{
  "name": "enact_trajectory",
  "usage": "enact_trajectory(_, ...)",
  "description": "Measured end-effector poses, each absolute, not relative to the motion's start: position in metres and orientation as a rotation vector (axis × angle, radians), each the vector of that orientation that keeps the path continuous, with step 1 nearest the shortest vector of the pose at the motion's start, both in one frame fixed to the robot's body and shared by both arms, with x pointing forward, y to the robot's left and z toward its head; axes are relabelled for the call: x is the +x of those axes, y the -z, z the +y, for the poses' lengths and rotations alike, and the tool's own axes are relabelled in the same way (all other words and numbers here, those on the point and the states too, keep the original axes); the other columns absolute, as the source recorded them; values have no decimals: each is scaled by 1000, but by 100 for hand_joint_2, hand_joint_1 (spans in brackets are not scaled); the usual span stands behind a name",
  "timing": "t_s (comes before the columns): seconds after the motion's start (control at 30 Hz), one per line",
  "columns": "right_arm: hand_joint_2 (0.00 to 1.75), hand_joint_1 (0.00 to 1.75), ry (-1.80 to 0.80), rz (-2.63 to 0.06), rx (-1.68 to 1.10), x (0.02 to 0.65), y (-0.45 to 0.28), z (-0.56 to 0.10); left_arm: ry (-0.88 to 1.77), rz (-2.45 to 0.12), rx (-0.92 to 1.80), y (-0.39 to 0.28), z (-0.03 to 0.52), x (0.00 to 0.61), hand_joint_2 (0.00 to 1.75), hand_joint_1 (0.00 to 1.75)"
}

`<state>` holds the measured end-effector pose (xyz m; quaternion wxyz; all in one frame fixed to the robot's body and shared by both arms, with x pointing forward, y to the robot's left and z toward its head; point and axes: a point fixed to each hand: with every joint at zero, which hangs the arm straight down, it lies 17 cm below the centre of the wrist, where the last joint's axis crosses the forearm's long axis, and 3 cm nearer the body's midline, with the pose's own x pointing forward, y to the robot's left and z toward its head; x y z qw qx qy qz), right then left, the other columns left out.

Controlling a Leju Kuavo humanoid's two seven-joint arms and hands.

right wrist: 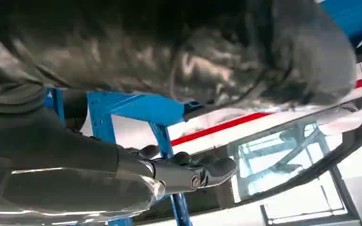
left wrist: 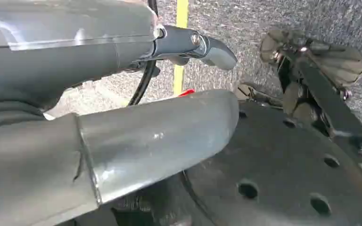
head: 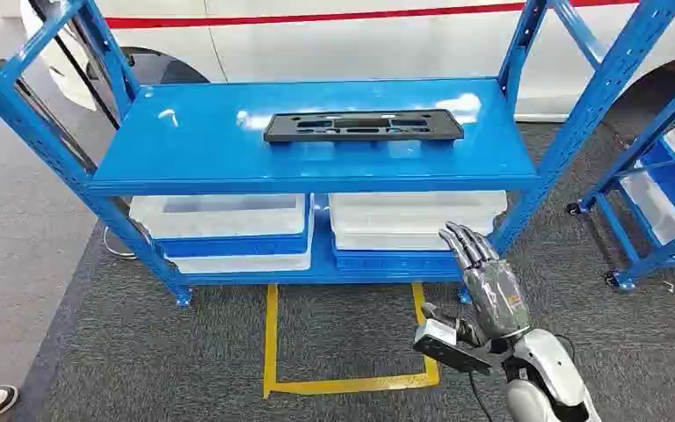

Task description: Take the parts from the cabinet and place them on the table.

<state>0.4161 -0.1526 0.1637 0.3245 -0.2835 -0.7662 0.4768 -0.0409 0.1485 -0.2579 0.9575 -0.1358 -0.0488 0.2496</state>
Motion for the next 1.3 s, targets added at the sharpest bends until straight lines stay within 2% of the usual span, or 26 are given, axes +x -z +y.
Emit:
enact_trajectory(0.93, 0, 0, -1253, -2036, -701, 406, -167, -147, -497, -96, -275, 257, 144, -43, 0, 0)
enact_trajectory(1.3, 0, 0, -1301, -2130, -572, 398, -185, -97, -487, -93, -271, 258, 147, -45, 0, 0)
